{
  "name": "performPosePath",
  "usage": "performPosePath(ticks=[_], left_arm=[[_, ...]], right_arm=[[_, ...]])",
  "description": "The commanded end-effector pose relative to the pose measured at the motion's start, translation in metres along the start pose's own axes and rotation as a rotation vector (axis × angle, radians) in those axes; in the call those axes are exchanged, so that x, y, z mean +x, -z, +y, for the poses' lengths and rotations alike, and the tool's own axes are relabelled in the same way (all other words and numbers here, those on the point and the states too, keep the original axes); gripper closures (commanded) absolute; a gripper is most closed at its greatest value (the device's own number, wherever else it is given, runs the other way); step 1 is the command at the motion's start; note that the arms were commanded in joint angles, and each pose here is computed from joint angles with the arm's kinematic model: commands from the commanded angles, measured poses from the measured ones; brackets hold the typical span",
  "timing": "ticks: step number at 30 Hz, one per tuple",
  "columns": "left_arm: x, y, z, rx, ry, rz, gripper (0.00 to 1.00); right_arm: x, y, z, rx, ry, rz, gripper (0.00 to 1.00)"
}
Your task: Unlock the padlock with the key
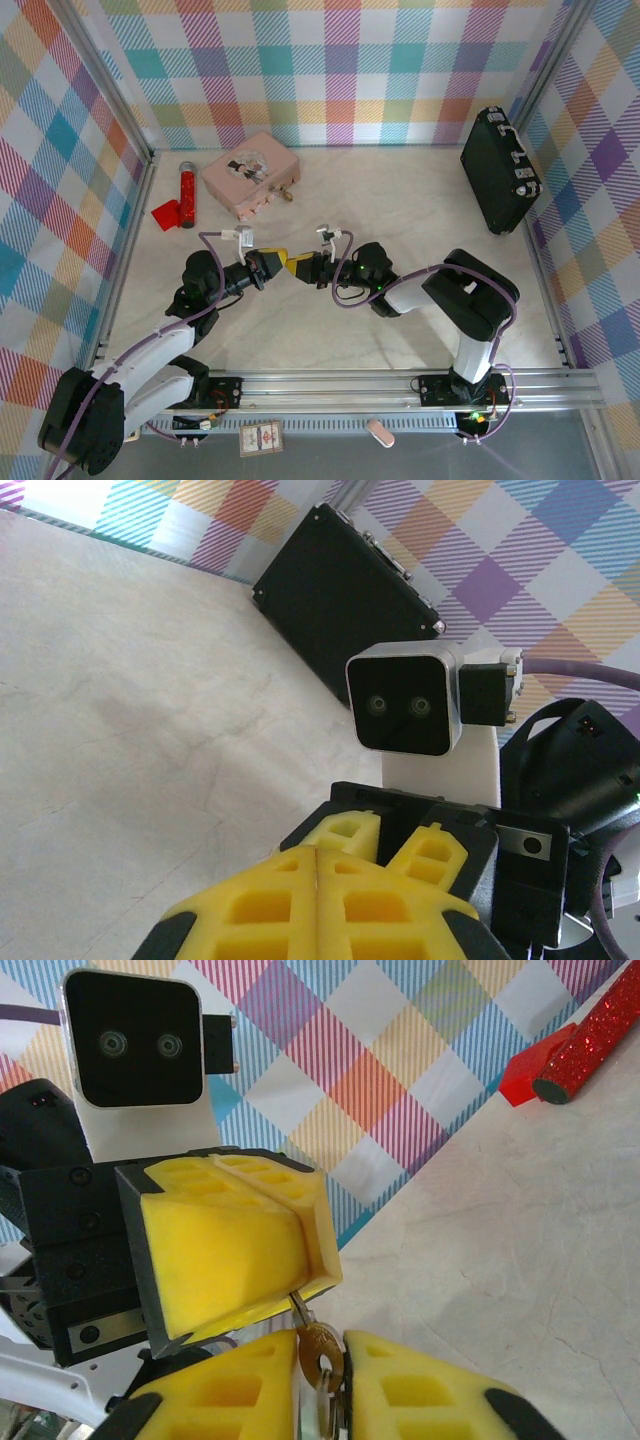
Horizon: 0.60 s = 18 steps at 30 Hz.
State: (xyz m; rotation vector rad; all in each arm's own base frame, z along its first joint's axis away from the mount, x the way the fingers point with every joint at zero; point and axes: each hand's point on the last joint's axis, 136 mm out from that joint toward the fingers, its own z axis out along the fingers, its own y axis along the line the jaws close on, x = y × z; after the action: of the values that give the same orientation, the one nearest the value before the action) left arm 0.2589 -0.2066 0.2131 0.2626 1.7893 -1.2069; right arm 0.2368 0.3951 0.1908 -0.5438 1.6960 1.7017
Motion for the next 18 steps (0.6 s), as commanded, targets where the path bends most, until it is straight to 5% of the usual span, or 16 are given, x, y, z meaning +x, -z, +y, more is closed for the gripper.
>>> performPosePath(ticks=[1,13,18], left_arm=[[-0.005,0.001,-0.012,0.036,-0.033,-0.01,1.0],[-0.002,0.0,-0.004,-0.013,-0.03,0.018,0.92],[0.016,0.0,0.021,-0.11,-0.063,0.071,0.5]], right_arm=[[-0.013,0.001,0.012,-0.011,0.035,-0.036,0.87],[-0.014,0.006,0.004,0.063,0.024,-0.038,1.0],[-0.017,0.013,-0.01,0.176,0.025,-0.024,1.0]])
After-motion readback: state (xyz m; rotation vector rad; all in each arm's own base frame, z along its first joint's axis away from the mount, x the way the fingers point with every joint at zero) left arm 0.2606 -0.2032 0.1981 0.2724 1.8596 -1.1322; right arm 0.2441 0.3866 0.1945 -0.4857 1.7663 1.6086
